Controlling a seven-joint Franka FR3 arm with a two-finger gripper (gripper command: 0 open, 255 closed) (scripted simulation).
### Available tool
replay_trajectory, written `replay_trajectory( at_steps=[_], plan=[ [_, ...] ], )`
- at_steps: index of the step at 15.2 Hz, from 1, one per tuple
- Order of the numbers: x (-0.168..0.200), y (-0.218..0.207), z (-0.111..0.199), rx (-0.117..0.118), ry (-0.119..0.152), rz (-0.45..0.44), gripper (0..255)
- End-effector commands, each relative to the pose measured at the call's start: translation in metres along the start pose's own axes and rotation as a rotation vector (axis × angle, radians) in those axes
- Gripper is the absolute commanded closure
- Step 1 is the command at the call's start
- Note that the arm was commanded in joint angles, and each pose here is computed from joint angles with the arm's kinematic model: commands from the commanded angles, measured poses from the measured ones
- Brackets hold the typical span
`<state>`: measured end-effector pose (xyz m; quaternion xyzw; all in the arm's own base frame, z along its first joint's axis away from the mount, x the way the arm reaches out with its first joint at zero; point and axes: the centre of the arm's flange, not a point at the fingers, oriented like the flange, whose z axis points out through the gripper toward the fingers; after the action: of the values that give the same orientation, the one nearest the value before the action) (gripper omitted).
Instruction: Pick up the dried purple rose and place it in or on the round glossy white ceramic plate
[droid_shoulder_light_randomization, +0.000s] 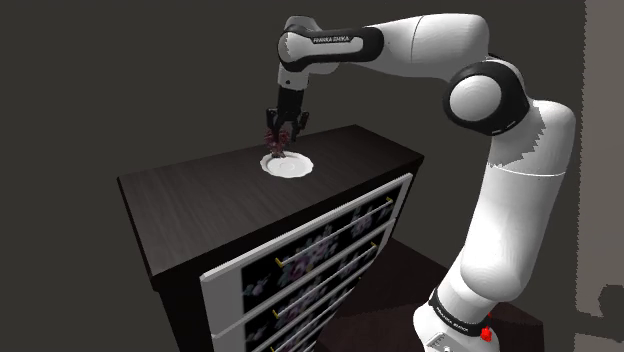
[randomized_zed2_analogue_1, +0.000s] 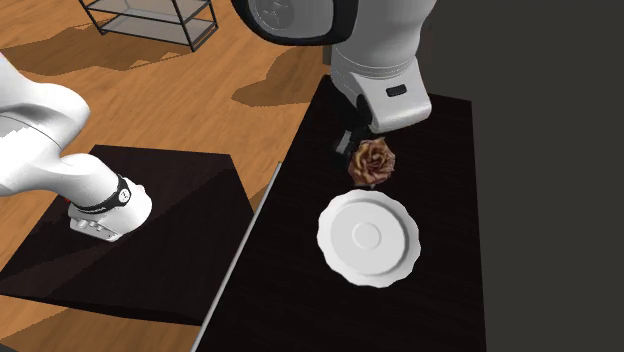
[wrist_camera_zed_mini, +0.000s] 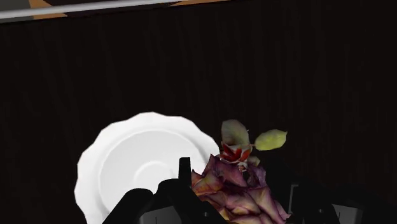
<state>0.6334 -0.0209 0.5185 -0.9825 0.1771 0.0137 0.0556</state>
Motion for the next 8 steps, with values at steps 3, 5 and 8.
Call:
replay_trajectory(
  at_steps=[3,5,8],
  plan=[
    [0.03,0.043,-0.01,0.0,0.0,-0.001,255],
    [0.047,0.066,-0.016,0.0,0.0,-0.001,255],
    [0.048,0.068,0.0,0.0,0.0,-0.001,255]
  ],
)
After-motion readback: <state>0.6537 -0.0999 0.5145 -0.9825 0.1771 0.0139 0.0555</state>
